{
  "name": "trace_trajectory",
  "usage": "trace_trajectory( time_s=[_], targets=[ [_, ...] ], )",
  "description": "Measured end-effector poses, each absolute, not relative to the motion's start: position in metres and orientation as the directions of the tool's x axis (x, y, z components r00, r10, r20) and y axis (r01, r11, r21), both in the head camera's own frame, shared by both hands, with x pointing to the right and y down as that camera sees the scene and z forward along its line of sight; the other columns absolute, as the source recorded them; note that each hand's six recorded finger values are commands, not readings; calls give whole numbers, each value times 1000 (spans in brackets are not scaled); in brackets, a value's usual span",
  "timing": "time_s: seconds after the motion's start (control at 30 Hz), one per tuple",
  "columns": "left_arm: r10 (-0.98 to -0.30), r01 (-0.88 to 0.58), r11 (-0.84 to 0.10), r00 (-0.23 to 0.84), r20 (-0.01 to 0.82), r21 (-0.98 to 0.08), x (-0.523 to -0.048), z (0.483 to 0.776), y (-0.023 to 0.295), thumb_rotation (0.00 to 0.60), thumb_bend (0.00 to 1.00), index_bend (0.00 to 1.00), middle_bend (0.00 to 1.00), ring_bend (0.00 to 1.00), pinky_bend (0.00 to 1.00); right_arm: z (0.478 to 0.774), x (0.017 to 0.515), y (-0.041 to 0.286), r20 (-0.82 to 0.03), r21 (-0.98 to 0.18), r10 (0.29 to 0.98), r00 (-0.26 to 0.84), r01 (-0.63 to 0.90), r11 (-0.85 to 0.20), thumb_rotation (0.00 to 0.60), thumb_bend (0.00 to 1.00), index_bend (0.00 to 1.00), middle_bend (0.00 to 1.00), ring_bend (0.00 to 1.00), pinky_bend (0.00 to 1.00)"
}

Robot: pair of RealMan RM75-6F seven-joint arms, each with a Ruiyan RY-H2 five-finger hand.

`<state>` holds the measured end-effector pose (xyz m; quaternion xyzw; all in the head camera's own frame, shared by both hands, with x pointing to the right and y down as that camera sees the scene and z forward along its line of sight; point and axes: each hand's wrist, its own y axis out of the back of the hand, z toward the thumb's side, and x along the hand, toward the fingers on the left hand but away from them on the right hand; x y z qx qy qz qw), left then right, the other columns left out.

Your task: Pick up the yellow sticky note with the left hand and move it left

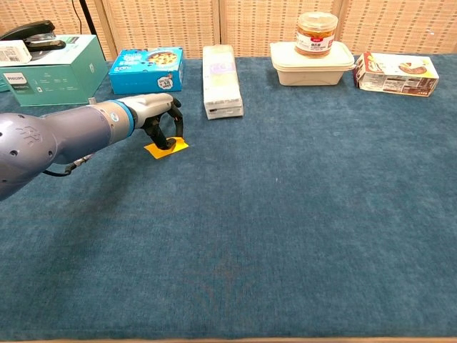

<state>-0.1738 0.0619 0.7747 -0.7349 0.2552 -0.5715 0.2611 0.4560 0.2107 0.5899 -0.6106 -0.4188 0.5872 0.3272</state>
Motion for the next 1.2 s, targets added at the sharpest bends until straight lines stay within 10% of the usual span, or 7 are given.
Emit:
trace_trajectory(
  time_s=[1.2],
  targets=[
    [-706, -56, -697, 230, 670, -715, -186, 765, 66, 600, 505, 654, 0, 0, 0, 589, 456, 210, -443, -889, 896, -34, 145, -434, 600, 0, 0, 0, 0, 54]
  ],
)
